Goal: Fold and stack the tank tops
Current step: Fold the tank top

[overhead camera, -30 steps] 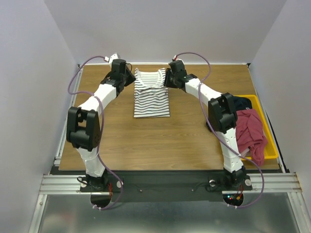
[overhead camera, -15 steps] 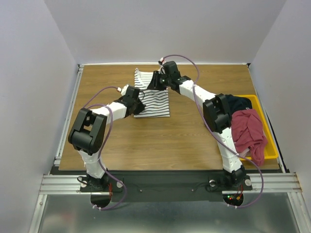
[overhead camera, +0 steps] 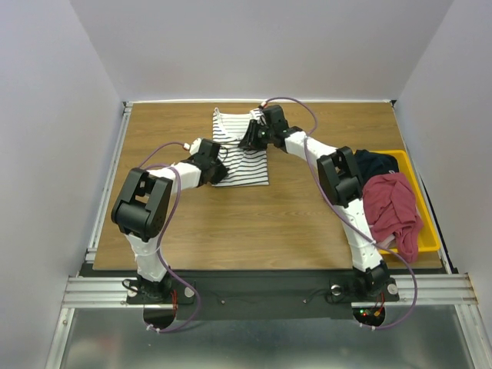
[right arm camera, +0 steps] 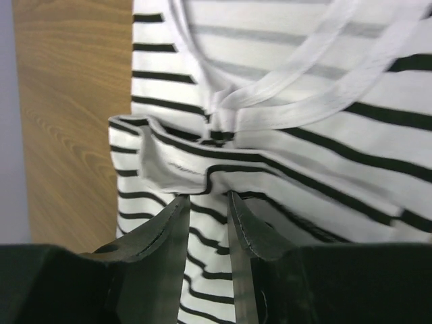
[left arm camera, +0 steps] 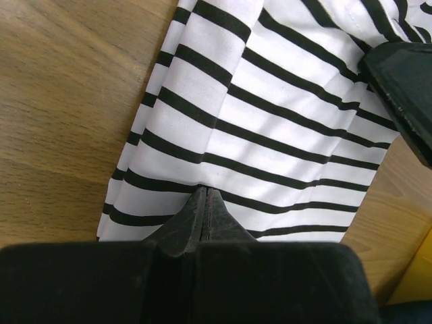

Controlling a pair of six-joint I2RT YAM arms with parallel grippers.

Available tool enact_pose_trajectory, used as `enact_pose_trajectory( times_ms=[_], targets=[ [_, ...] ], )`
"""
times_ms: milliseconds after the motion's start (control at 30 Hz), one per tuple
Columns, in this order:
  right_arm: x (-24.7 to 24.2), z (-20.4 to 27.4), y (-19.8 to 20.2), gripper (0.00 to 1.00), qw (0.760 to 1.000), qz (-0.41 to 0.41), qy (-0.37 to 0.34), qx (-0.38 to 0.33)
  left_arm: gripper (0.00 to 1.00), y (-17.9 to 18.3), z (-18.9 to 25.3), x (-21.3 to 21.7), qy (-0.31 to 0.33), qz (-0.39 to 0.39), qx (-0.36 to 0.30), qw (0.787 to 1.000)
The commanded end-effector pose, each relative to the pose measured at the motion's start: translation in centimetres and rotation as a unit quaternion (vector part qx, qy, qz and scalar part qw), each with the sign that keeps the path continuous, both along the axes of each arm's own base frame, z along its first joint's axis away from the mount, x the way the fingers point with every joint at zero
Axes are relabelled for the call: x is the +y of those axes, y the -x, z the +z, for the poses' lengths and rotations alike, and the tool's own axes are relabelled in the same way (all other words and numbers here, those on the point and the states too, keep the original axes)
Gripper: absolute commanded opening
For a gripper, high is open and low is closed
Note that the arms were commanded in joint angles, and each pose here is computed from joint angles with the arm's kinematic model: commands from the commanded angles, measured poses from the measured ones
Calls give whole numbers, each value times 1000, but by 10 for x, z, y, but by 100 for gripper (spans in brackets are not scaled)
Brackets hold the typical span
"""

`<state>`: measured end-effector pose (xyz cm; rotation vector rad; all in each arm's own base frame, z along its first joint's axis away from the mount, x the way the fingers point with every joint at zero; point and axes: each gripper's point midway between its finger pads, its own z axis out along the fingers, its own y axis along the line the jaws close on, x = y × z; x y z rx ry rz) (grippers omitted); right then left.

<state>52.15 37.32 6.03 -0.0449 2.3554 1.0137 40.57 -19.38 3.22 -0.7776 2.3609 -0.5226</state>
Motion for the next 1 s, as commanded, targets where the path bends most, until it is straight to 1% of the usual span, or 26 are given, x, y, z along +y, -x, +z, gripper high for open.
enact_pose_trajectory(
  times_ms=[0,300,533,633,667,700,733,767,800,833,867,900,933,967],
  targets=[
    [-30,10,-31,34,998,-51,-14,-27,0,7,-11,13,-12,18,17,1000],
    [-67,7,-46,35,996,-77,6,-40,0,15,-12,17,-10,12,26,1000],
    [-89,15,-45,35,991,-108,46,-62,0,25,-9,19,-13,-2,26,1000],
    [-93,25,-43,36,990,-109,50,-71,0,22,-1,13,-7,-24,11,1000],
    [-94,28,-42,36,990,-109,50,-75,0,20,6,6,6,-37,4,999],
    [-94,42,-42,36,989,-110,48,-86,0,15,20,-1,18,-58,-20,998],
    [-95,48,-42,40,989,-110,48,-91,1,9,32,-5,22,-65,-35,997],
    [-96,56,-43,42,988,-112,47,-99,4,6,46,-6,24,-70,-53,996],
    [-97,73,-42,43,986,-114,43,-113,12,2,59,-7,23,-74,-71,995],
    [-99,80,-40,47,986,-115,43,-116,18,0,69,-5,20,-72,-82,994],
    [-100,87,-37,49,985,-116,42,-120,24,-4,90,-3,18,-68,-105,992],
    [-102,107,-33,49,984,-118,35,-132,35,-5,93,9,-5,-45,-104,994],
    [-106,100,-24,50,985,-122,38,-116,39,-7,103,14,-14,-32,-112,993],
    [-108,99,-17,50,986,-123,40,-108,43,1,106,23,-26,-22,-102,994]
  ],
)
